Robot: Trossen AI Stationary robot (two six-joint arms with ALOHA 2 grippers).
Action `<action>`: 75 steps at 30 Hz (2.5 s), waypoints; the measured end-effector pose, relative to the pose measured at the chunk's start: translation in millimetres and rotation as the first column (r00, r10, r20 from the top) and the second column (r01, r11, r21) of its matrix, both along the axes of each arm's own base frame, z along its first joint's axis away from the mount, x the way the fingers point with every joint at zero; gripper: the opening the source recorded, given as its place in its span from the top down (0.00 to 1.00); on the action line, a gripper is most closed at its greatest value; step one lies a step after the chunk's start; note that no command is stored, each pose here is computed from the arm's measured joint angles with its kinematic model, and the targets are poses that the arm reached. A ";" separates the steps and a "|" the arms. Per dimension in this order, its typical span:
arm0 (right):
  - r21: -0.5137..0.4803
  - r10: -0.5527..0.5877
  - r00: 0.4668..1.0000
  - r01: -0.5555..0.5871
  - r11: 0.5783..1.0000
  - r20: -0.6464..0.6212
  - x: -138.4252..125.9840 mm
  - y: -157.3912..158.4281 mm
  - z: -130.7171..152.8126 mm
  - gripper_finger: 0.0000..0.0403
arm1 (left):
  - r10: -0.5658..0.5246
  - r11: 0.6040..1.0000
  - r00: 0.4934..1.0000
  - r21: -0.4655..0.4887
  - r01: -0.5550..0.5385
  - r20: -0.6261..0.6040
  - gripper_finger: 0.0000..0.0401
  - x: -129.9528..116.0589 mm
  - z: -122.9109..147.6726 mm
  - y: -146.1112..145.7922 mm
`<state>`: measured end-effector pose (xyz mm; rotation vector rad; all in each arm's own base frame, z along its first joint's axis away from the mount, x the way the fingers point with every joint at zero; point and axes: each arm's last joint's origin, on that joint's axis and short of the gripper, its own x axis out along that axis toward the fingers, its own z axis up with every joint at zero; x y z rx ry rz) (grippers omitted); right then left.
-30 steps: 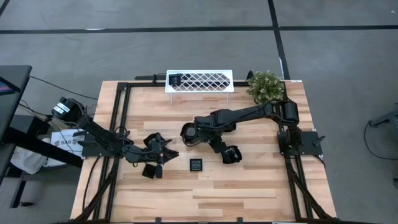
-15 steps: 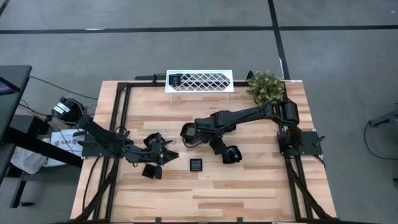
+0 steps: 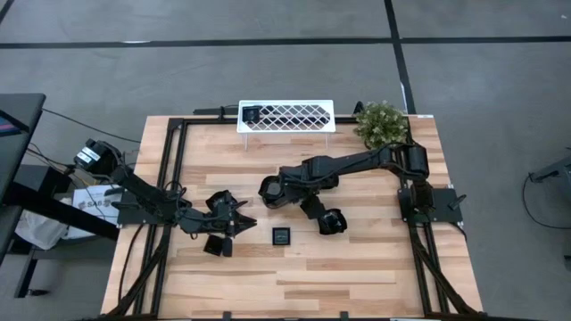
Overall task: Pick & Place Mini shaped plates
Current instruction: Stack the top black square plate on top of the black square plate on the shelf
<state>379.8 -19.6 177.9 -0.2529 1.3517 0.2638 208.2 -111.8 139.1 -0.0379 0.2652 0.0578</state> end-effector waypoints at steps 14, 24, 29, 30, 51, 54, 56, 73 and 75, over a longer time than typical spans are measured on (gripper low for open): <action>-0.007 0.029 0.999 -0.028 1.000 0.019 1.7 0.1 0.4 0.67 | 0.001 1.000 1.000 -0.005 -0.001 0.004 0.90 0.1 0.4 -0.1; 0.000 0.029 0.999 -0.029 1.000 -0.015 -0.6 0.3 -2.8 0.67 | 0.001 1.000 1.000 -0.004 0.000 0.004 0.90 0.1 0.4 -0.1; -0.002 0.029 1.000 -0.029 1.000 0.002 1.1 0.2 -2.4 0.67 | 0.001 1.000 1.000 -0.005 -0.001 0.004 0.90 0.1 0.4 -0.1; -0.002 0.029 1.000 -0.029 1.000 0.002 1.1 0.2 -2.4 0.67 | 0.001 1.000 1.000 -0.005 -0.001 0.004 0.90 0.1 0.4 -0.1; 0.022 0.035 0.999 -0.035 0.999 0.007 -2.0 0.2 -12.4 0.68 | 0.000 1.000 1.000 -0.002 0.000 0.004 0.90 0.1 0.3 -0.1; 0.022 0.034 0.999 -0.035 0.999 0.006 -2.1 0.2 -12.5 0.69 | 0.000 1.000 1.000 -0.002 0.000 0.004 0.90 0.1 0.3 -0.1; 0.022 0.035 0.999 -0.035 0.999 0.006 -2.1 0.2 -12.4 0.69 | 0.000 1.000 1.000 -0.003 0.000 0.004 0.90 0.1 0.3 -0.1; 0.020 0.040 0.999 -0.040 0.999 0.011 -1.7 0.2 -12.4 0.84 | 0.001 1.000 1.000 -0.009 -0.001 0.009 0.90 0.3 0.9 -0.2; 0.020 0.042 0.999 -0.042 0.999 0.011 -1.7 0.2 -12.4 0.86 | 0.001 1.000 1.000 -0.009 -0.001 0.010 0.90 0.3 0.9 -0.2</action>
